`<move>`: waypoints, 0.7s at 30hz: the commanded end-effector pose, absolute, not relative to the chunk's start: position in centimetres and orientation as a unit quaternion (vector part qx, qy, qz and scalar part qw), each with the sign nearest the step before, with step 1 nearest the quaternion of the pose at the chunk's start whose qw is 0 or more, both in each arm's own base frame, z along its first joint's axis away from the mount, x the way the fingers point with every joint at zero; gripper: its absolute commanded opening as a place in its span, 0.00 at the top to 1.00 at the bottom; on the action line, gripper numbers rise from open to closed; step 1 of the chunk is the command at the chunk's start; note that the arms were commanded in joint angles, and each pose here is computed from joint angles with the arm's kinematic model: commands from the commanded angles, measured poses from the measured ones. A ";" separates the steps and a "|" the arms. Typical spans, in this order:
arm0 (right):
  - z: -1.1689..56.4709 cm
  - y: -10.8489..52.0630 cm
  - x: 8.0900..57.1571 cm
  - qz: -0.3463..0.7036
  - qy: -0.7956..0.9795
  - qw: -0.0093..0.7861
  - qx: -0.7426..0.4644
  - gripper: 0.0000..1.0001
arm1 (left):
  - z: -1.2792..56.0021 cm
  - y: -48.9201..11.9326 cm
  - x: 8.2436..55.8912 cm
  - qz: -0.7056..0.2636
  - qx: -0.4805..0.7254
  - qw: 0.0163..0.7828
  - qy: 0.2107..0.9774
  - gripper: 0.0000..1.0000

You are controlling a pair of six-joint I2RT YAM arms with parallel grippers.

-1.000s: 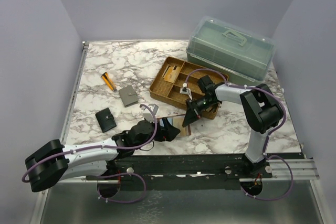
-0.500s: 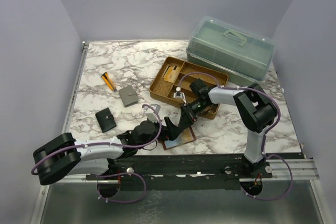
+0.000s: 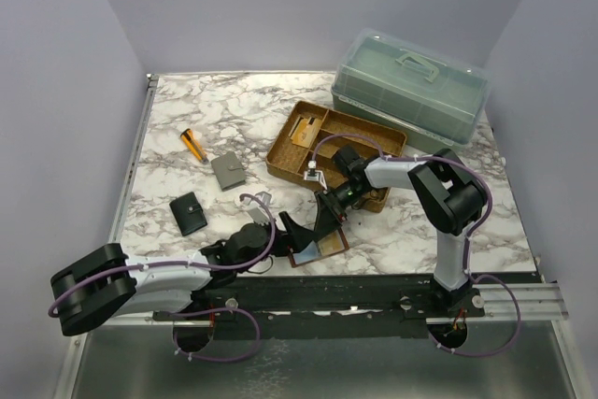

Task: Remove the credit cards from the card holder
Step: Place the card holder at the center of the board, then pick up the card holder from the corner of the board.

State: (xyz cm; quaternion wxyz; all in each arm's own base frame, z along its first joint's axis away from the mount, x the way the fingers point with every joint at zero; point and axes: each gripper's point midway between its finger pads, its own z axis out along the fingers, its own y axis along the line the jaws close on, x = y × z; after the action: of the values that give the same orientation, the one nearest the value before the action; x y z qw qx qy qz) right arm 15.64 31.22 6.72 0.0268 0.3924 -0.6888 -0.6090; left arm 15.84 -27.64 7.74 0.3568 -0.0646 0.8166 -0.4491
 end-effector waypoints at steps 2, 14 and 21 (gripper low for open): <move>7.8 31.8 15.0 -0.627 -0.665 0.029 0.405 0.50 | 7.5 -26.3 16.6 -0.444 -0.115 0.368 0.809 0.21; 6.7 31.8 15.8 -0.585 -0.691 0.012 0.424 0.56 | 6.2 -25.8 17.1 -0.427 -0.165 0.354 0.815 0.35; 6.6 31.5 16.5 -0.566 -0.703 -0.003 0.430 0.59 | 5.0 -25.0 17.1 -0.402 -0.176 0.352 0.827 0.63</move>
State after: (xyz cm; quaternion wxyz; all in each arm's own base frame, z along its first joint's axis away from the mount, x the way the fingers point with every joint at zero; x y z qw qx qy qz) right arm 15.78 31.34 5.88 0.0187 0.4130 -0.7001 -0.5823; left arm 16.80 -26.46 6.76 0.3473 -0.1530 0.8140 -0.4398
